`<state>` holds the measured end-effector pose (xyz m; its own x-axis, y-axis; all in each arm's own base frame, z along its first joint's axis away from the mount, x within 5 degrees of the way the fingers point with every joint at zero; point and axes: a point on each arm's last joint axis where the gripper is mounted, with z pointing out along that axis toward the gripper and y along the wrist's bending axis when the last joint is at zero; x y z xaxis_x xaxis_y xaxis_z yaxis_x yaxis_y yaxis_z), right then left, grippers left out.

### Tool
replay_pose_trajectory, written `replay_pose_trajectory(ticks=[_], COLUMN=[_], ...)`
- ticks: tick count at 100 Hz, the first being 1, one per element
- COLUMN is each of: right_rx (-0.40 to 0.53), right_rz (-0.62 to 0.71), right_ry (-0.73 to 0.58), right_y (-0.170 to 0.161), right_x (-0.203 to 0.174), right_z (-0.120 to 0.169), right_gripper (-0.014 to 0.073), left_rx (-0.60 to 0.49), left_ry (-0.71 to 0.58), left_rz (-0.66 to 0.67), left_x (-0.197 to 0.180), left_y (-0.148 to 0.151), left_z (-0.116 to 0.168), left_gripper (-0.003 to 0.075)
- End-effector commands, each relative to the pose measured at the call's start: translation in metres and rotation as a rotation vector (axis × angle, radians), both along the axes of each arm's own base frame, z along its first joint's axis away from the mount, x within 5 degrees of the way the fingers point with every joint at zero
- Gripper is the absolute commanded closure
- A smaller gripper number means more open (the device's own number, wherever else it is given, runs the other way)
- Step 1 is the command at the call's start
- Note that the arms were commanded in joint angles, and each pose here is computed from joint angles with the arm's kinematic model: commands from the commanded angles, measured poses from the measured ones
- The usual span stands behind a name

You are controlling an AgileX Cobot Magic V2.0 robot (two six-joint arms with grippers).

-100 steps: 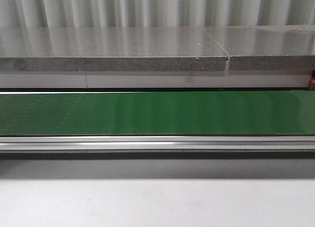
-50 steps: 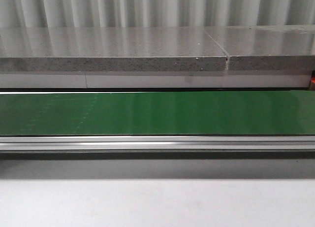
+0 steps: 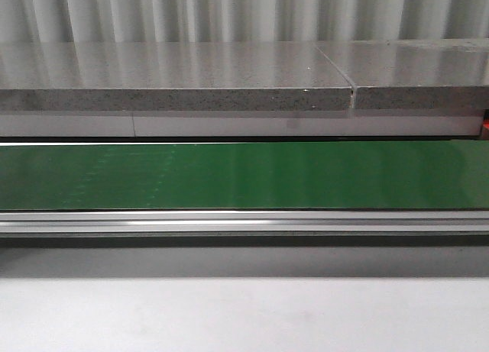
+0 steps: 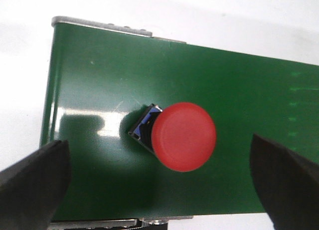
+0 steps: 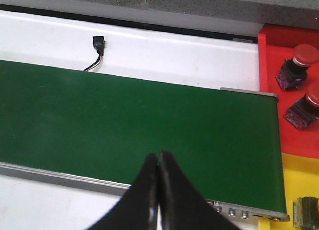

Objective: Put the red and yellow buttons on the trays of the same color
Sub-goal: 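Set the red button on the green belt and open the left gripper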

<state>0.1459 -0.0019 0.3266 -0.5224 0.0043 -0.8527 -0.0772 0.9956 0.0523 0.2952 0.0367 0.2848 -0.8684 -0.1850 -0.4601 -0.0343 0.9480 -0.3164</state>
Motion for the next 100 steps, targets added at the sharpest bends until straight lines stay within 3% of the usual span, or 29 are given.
replay_pose_trajectory(ticks=[1, 36, 53, 100], right_rx=[-0.005, -0.005, -0.005, -0.005], right_rz=[-0.015, -0.015, -0.015, -0.015], right_ry=[-0.085, -0.085, -0.085, -0.085], right_y=[-0.001, -0.001, -0.001, -0.001], right_x=[0.001, 0.001, 0.001, 0.001], right_z=[0.013, 0.013, 0.013, 0.013], right_gripper=[0.0663, 0.0663, 0.0663, 0.0663], left_rx=[-0.011, 0.083, 0.139, 0.121], left_ry=[-0.126, -0.315, -0.297, -0.165], left_rz=[0.002, 0.095, 0.178, 0.328], left_x=[-0.007, -0.012, -0.010, 0.019], left_y=[-0.006, 0.007, 0.032, 0.084], left_z=[0.031, 0.057, 0.049, -0.004], left_gripper=[0.0031, 0.0031, 0.0071, 0.0081])
